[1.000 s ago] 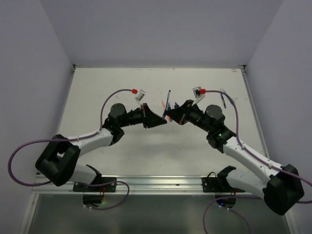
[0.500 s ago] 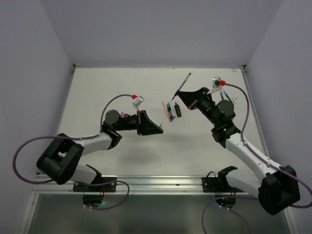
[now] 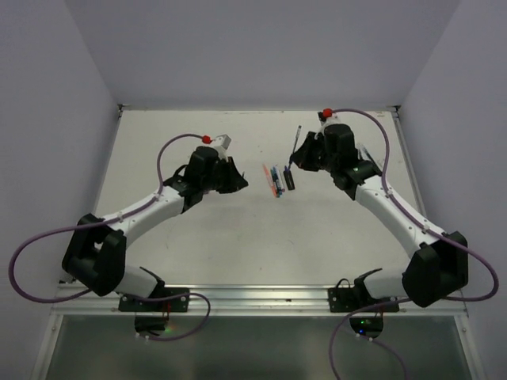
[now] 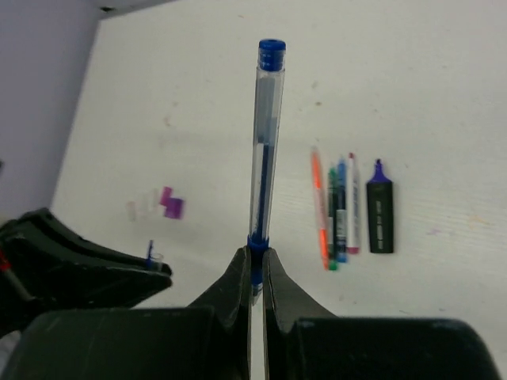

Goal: Open the pen caps

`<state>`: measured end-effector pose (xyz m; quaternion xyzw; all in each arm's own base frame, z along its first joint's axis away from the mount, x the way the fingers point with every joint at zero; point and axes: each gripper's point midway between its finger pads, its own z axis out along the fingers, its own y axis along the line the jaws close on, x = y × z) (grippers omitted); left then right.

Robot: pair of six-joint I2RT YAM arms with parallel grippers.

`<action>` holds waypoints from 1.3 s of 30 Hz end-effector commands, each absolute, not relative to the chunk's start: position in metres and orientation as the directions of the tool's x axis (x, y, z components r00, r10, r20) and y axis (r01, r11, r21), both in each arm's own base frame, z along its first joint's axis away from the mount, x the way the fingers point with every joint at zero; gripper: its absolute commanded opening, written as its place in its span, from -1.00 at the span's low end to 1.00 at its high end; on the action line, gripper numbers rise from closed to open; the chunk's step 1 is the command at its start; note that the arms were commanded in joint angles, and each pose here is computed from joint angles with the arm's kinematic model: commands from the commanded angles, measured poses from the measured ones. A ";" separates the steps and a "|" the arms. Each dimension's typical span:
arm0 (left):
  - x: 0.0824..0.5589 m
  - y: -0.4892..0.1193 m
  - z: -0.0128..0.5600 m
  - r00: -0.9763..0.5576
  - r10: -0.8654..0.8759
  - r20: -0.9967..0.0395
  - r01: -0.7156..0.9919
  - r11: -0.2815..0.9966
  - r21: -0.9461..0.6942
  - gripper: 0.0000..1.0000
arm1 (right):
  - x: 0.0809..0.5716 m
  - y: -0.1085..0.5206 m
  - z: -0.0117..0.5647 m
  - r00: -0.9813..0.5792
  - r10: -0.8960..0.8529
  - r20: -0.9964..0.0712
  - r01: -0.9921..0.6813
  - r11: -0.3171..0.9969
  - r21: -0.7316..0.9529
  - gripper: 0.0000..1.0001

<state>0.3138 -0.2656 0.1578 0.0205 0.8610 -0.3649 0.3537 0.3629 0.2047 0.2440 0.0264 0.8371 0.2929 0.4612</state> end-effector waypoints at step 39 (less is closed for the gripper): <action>0.373 -0.150 0.030 -0.865 -0.044 -0.500 -0.113 0.988 0.108 -1.00 | 0.415 0.154 0.058 -0.830 -0.108 -0.547 -0.178 0.981 0.077 -1.00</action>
